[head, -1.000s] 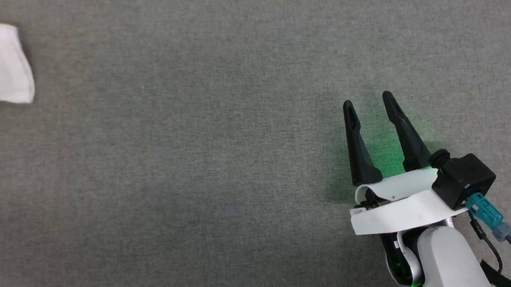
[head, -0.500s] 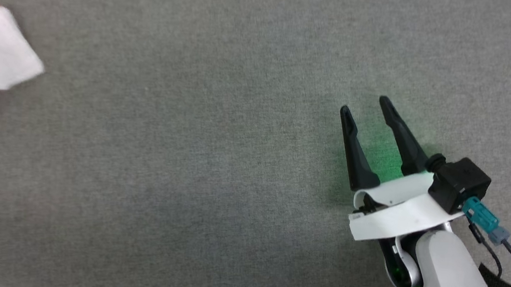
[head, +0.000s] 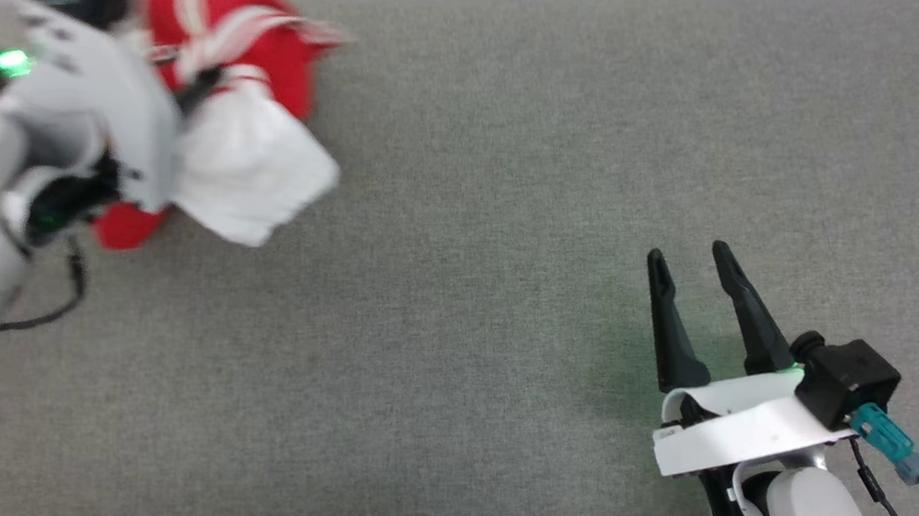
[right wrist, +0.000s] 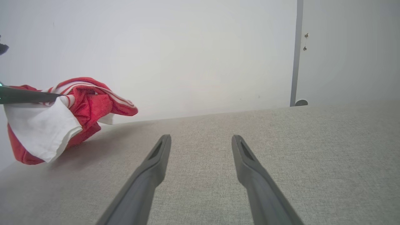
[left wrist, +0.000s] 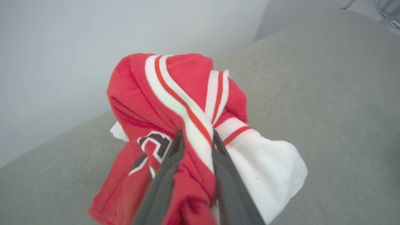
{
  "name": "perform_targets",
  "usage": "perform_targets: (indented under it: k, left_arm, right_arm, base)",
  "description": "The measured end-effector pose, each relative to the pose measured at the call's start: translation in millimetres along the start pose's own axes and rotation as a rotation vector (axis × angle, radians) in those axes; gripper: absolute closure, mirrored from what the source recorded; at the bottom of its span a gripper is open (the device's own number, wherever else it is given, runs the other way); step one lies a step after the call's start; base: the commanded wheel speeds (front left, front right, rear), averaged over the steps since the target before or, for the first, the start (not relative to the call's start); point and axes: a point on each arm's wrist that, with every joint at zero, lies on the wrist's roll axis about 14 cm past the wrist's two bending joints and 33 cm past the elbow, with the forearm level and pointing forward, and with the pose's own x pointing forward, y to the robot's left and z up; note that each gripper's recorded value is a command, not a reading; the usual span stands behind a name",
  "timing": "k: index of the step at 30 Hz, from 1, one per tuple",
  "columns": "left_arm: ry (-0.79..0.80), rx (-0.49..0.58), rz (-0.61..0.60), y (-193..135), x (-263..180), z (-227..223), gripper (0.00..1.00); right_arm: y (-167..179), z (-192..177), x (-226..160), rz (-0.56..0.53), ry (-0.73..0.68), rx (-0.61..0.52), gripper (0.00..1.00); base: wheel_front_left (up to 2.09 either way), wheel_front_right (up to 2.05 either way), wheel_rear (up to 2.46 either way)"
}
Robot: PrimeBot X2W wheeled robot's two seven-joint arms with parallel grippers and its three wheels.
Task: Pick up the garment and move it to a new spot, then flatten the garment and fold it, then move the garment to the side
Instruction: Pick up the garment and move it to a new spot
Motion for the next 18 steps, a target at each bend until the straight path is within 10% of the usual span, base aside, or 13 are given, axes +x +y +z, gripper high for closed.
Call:
perform_targets:
  k: [9, 18]
  left_arm:
    - [-0.097, 0.356, -0.438, -171.1, 10.4, 39.1, 1.0]
    - [-0.174, 0.696, -0.662, -263.3, 28.1, 22.5, 1.0]
  right_arm:
    - [-25.4, 26.5, -6.4, -0.081, -0.079, 0.023, 0.0]
    - [-75.9, 48.4, -26.2, -0.234, -0.147, 0.066, 0.0]
  base:
    - [0.0, 0.0, 0.0]
    - [0.0, 0.0, 0.0]
